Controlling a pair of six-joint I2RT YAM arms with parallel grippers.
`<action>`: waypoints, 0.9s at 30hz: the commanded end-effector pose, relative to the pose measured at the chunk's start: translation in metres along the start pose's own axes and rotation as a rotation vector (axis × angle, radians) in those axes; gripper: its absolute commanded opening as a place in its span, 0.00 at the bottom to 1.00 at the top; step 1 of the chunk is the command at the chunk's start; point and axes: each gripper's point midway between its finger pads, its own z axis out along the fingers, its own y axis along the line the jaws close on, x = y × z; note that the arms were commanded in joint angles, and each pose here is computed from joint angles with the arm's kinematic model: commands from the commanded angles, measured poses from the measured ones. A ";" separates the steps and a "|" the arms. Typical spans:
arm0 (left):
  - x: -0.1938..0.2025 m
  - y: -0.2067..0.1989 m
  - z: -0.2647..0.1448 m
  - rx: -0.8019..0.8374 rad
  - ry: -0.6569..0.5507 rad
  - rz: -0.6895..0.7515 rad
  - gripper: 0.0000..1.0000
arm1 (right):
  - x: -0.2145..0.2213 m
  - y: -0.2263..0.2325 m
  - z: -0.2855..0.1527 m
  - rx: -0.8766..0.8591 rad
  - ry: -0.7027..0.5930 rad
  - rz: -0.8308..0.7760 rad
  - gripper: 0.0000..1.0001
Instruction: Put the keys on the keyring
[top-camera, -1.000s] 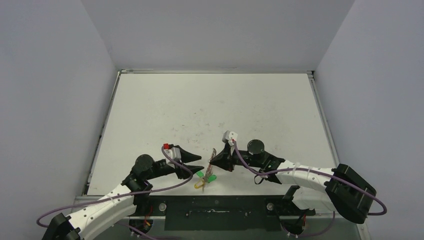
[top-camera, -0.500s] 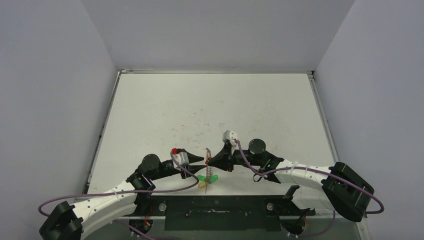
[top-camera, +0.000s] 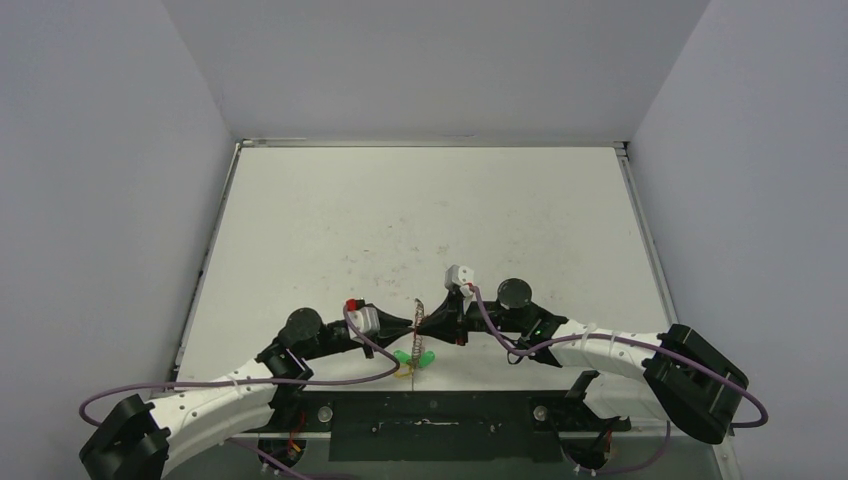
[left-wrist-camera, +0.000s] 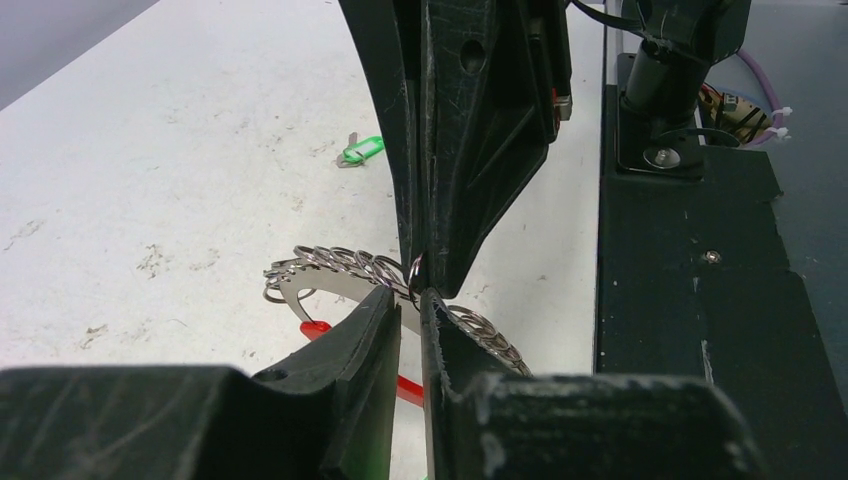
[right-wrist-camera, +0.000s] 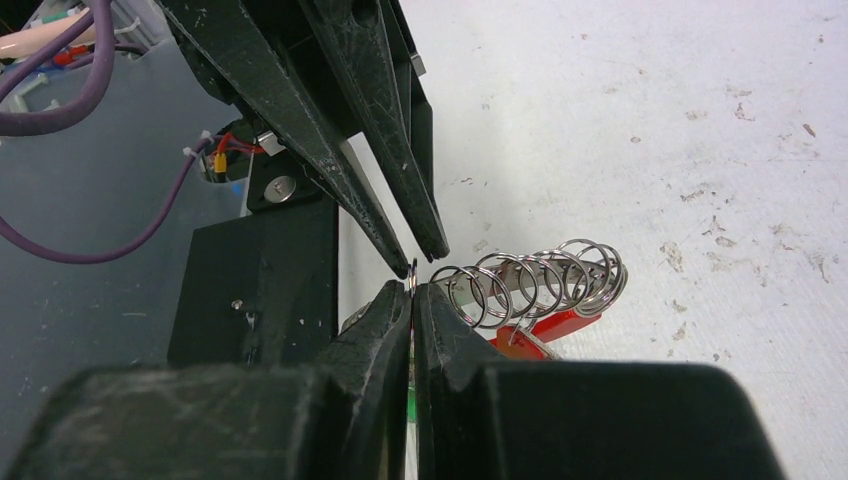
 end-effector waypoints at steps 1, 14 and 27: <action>-0.017 -0.007 0.005 0.049 -0.068 0.042 0.12 | -0.026 0.007 0.001 -0.046 -0.087 -0.111 0.00; -0.018 -0.014 0.010 0.094 -0.064 0.036 0.00 | -0.028 0.007 0.002 -0.049 -0.084 -0.128 0.00; -0.022 -0.006 0.002 0.020 -0.052 0.032 0.24 | -0.037 0.001 -0.001 -0.002 -0.095 -0.150 0.00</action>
